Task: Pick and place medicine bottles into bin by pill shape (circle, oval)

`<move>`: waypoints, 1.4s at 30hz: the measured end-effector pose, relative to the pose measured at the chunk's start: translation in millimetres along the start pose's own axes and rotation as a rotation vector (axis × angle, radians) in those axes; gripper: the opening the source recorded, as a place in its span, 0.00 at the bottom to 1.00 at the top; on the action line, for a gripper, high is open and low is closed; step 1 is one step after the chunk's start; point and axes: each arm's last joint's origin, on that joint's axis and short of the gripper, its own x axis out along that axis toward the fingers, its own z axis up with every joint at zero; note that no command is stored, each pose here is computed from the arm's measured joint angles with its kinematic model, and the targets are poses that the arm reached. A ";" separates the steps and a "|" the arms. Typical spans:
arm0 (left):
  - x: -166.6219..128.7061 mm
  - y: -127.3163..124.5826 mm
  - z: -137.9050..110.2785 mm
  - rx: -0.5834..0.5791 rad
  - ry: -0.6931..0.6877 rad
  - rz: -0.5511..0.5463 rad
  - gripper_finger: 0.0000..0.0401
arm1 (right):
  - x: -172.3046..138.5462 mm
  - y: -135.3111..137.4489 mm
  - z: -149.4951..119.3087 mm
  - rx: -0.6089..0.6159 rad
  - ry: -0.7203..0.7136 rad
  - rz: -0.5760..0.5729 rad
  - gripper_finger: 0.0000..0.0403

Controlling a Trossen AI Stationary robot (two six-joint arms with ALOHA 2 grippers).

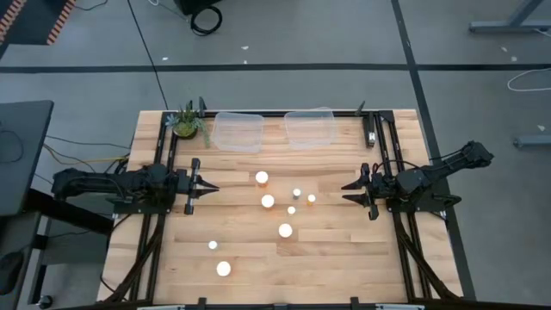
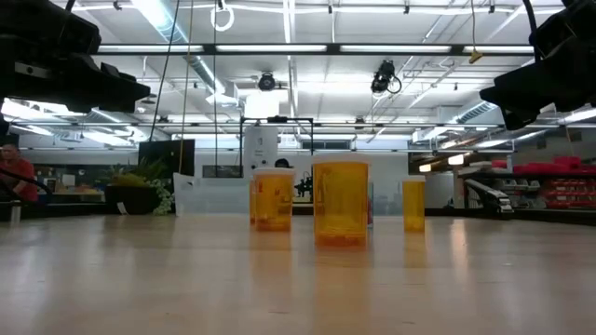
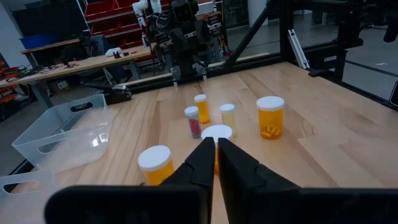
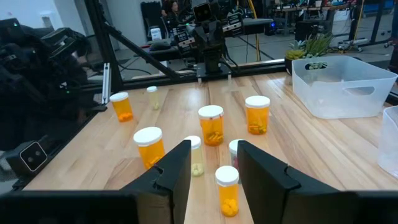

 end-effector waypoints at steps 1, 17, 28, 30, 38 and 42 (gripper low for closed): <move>0.0 0.0 -0.1 0.000 0.000 0.000 0.06 | 0.0 0.0 -0.1 0.000 0.000 0.000 0.34; 0.0 0.0 -0.1 0.000 0.000 0.000 0.07 | 0.0 0.0 -0.1 0.000 0.000 0.000 0.34; 0.0 0.1 0.2 0.022 -0.003 0.001 0.09 | 0.0 0.0 0.1 0.000 0.000 0.000 0.34; 0.0 0.5 2.4 0.140 -0.024 0.007 0.09 | 0.0 0.0 -0.1 0.000 0.000 0.000 0.34; -0.2 1.3 6.8 0.416 -0.066 0.028 0.07 | 0.0 0.0 -0.1 0.000 0.000 0.000 0.34; -0.2 1.2 7.0 0.285 -0.071 0.022 0.08 | 0.0 0.0 0.1 0.000 -0.001 0.000 0.34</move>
